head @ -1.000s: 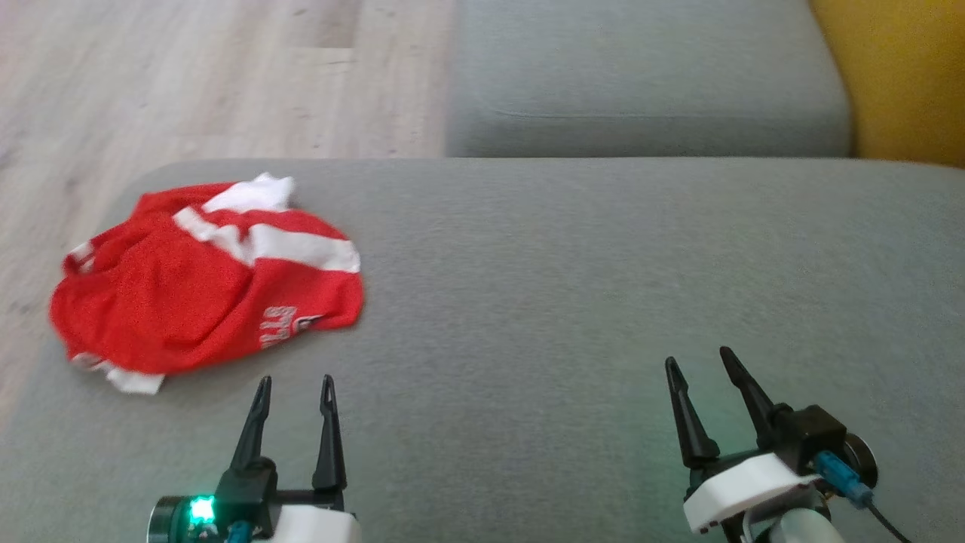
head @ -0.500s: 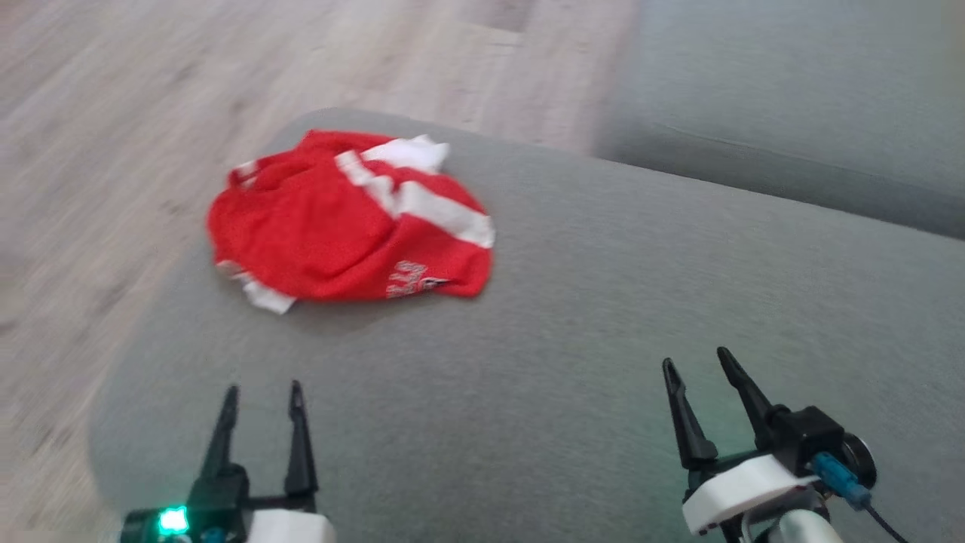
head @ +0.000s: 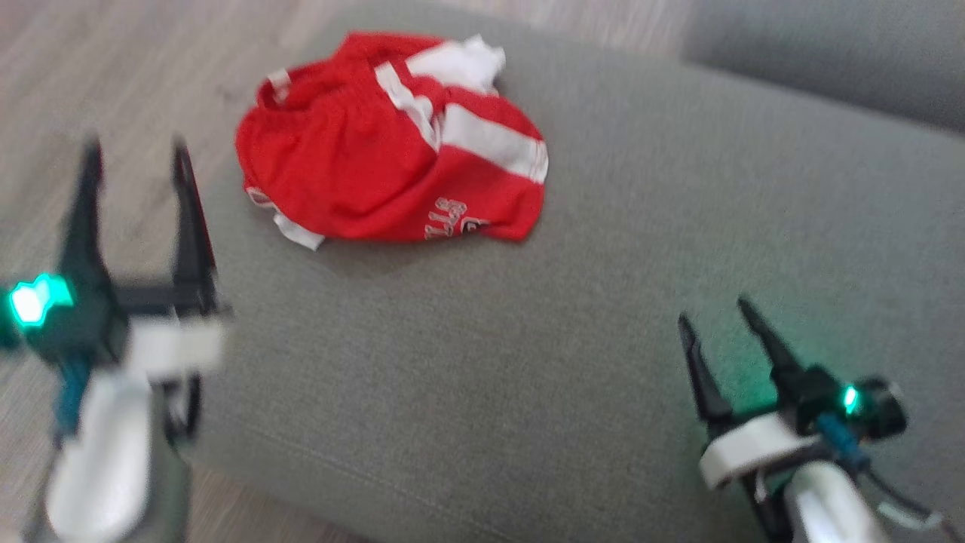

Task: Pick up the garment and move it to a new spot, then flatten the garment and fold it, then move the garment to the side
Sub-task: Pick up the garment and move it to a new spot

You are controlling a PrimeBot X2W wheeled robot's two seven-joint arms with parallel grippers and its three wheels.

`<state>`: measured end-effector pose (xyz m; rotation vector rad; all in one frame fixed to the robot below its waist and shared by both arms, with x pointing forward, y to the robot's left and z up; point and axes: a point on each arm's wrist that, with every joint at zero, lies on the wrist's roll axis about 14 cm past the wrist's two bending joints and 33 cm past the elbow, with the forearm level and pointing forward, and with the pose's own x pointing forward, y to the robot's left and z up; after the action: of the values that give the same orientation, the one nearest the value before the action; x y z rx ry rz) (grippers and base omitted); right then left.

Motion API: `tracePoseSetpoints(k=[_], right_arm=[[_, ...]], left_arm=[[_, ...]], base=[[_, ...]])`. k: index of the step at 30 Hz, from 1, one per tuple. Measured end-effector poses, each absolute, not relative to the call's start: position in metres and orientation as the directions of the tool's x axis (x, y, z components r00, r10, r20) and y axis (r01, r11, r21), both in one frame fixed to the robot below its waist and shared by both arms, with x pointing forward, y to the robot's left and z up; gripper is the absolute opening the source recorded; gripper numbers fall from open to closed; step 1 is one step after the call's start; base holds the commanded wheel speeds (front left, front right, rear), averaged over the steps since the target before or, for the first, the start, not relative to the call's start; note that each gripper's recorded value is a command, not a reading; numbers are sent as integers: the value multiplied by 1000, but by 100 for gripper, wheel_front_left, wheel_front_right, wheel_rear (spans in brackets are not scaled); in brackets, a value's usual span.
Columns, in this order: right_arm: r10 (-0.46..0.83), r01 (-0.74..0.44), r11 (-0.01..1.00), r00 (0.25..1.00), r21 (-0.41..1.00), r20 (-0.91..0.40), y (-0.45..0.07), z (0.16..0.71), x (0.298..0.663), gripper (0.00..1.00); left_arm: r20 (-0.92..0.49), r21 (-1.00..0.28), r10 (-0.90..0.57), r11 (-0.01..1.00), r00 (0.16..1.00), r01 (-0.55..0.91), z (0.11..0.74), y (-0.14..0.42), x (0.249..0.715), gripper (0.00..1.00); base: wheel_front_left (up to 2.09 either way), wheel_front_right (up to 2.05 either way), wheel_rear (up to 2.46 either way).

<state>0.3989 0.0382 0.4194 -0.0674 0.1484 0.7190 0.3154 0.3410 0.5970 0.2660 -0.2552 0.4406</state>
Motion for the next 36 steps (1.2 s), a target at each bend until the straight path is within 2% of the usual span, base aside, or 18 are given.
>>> tracePoseSetpoints(k=[2,5,9,13,14,17,18,19,26,27,28,36], right_arm=[[647,-658,752,746,-29,-155,37,415,414,100],[632,-646,760,758,-61,-162,24,403,437,100],[613,-635,769,766,-77,-193,6,381,453,100],[620,-639,766,764,-70,-177,3,372,460,100],[620,-639,766,764,-70,-177,3,372,460,100],[618,-633,770,770,-74,-161,-1,372,465,100],[613,-627,775,776,-77,-149,-5,372,469,100],[609,-622,779,781,-78,-143,-7,372,471,100],[578,-590,803,806,-90,-129,-25,367,482,100],[577,-588,804,807,-89,-125,-26,367,482,100],[576,-587,805,809,-88,-120,-26,367,483,100],[577,-589,802,807,-98,-124,-24,371,482,100]], left_arm=[[312,252,319,880,895,-401,611,344,346,100],[246,309,258,893,934,-328,603,349,393,100],[61,322,219,919,974,-227,574,351,457,100],[-176,305,205,941,963,-145,527,348,498,100],[-176,305,205,941,963,-145,527,348,498,100],[-354,239,153,968,923,-69,478,330,508,100],[-452,197,124,980,884,-36,447,321,506,100],[-487,185,115,982,866,-27,435,320,504,100],[-591,222,122,975,798,16,391,339,498,100],[-594,215,108,976,797,29,387,335,500,42],[-596,210,90,977,798,47,384,330,501,0],[-502,277,35,953,864,122,420,328,510,0]], base=[[0,0,0],[0,0,0],[0,0,0],[0,0,0],[0,0,0],[0,0,0],[0,0,0],[0,0,0],[0,0,0],[0,0,0],[0,0,0],[0,0,0]])
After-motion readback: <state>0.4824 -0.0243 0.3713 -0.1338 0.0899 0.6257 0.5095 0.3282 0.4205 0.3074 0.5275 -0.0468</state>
